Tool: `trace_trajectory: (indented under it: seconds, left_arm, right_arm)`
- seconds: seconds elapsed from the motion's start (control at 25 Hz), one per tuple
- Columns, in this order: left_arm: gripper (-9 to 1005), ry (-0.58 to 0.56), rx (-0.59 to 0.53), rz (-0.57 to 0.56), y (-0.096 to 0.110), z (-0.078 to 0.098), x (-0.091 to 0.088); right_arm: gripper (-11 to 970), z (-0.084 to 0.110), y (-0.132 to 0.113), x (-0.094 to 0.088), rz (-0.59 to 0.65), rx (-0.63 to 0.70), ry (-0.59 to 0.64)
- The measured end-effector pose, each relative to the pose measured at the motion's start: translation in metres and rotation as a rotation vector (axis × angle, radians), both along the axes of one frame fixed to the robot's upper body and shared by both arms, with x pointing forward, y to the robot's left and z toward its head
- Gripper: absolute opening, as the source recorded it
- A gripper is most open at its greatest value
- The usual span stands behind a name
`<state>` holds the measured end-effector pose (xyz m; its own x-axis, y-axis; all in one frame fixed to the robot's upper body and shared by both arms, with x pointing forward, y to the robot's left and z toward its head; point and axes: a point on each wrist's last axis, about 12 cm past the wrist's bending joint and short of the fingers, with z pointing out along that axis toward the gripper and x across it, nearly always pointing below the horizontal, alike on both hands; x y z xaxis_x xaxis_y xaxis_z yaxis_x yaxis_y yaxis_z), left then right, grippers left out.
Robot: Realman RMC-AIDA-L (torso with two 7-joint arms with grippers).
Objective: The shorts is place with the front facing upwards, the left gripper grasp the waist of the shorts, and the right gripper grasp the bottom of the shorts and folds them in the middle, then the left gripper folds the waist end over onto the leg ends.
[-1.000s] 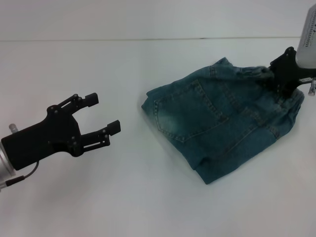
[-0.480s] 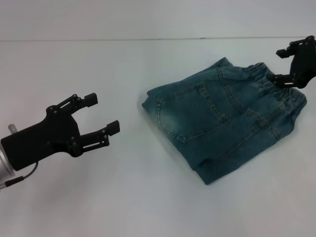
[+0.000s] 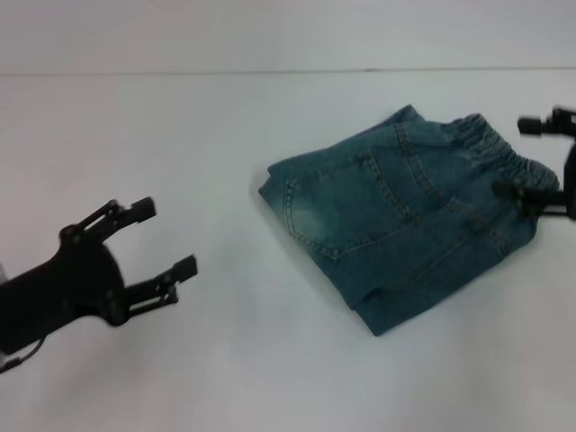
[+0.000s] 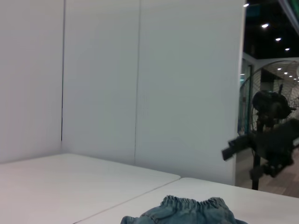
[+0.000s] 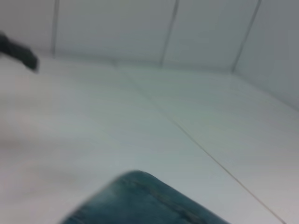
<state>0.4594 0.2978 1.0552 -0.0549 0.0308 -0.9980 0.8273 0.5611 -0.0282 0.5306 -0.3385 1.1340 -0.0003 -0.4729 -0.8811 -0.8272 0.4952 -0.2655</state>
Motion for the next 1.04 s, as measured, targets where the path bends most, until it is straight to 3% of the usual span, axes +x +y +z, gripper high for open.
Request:
trace_trajectory:
  seconds: [0.24, 0.52, 0.76, 1.04]
  left_arm:
    - [919, 0.039, 0.017, -0.072, 0.008, -0.004, -0.020]
    - [919, 0.069, 0.020, -0.164, 0.017, -0.003, -0.039]
    - [919, 0.090, 0.032, -0.216, 0.017, -0.003, -0.045]
    - [919, 0.091, 0.032, -0.227, 0.016, -0.002, -0.045]
  right_arm:
    - [852, -0.050, -0.005, -0.058, 0.056, 0.151, 0.021]
    - [853, -0.069, -0.010, -0.103, 0.099, 0.194, 0.024]
    - [853, -0.072, -0.006, -0.111, 0.160, 0.202, 0.040]
    - [852, -0.073, 0.002, -0.103, 0.215, 0.179, 0.076]
